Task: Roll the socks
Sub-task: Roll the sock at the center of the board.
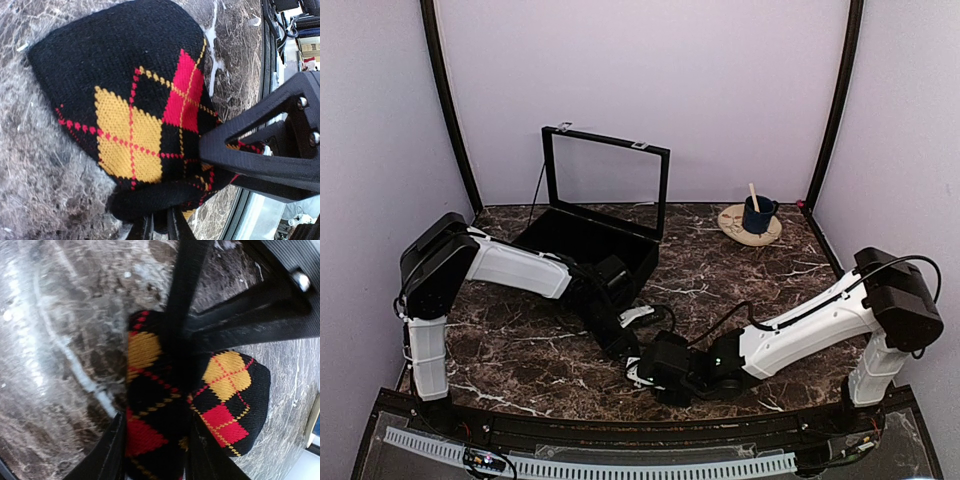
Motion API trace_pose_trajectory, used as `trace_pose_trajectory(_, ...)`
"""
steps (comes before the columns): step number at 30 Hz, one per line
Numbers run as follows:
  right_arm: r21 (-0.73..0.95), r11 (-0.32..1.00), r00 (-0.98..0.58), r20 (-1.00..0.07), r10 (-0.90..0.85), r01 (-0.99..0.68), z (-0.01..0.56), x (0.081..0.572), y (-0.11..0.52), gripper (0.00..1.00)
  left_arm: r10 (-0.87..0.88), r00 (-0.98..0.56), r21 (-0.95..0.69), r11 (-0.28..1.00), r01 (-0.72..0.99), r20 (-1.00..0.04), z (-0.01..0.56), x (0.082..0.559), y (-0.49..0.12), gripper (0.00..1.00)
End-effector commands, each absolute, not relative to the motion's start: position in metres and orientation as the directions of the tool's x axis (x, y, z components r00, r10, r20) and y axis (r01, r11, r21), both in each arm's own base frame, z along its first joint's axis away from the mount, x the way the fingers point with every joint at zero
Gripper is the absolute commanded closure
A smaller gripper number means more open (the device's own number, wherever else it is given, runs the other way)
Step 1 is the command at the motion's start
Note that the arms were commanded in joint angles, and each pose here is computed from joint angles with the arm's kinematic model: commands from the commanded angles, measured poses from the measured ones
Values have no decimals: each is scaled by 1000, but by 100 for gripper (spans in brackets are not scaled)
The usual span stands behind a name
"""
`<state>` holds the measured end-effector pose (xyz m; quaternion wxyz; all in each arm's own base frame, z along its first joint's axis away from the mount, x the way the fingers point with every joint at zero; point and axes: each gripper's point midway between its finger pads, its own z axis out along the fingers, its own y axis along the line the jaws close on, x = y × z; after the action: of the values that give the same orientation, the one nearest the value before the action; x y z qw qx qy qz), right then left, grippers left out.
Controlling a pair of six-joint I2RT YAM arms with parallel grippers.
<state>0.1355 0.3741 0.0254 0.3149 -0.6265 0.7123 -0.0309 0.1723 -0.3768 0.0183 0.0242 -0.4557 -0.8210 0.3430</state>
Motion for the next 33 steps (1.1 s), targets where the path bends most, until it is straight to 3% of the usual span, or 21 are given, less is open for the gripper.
trace_pose_trajectory(1,-410,217,-58,-366,-929,-886,10,142,366,69,809,-587,-544,482,687,-25,-27,148,-326,87)
trace_pose_trajectory(5,-378,235,-98,-348,-932,-895,3,142,361,82,807,-590,-554,480,680,-25,-25,148,-327,87)
trace_pose_trajectory(13,-304,261,-155,-332,-931,-916,-3,132,350,88,799,-601,-563,484,670,-29,-22,150,-330,87)
trace_pose_trajectory(21,-340,363,-235,-364,-901,-868,19,145,333,67,790,-613,-551,504,665,-17,-23,158,-335,87)
trace_pose_trajectory(33,-357,372,-200,-435,-878,-857,67,137,337,62,778,-628,-535,529,659,-5,-22,165,-338,87)
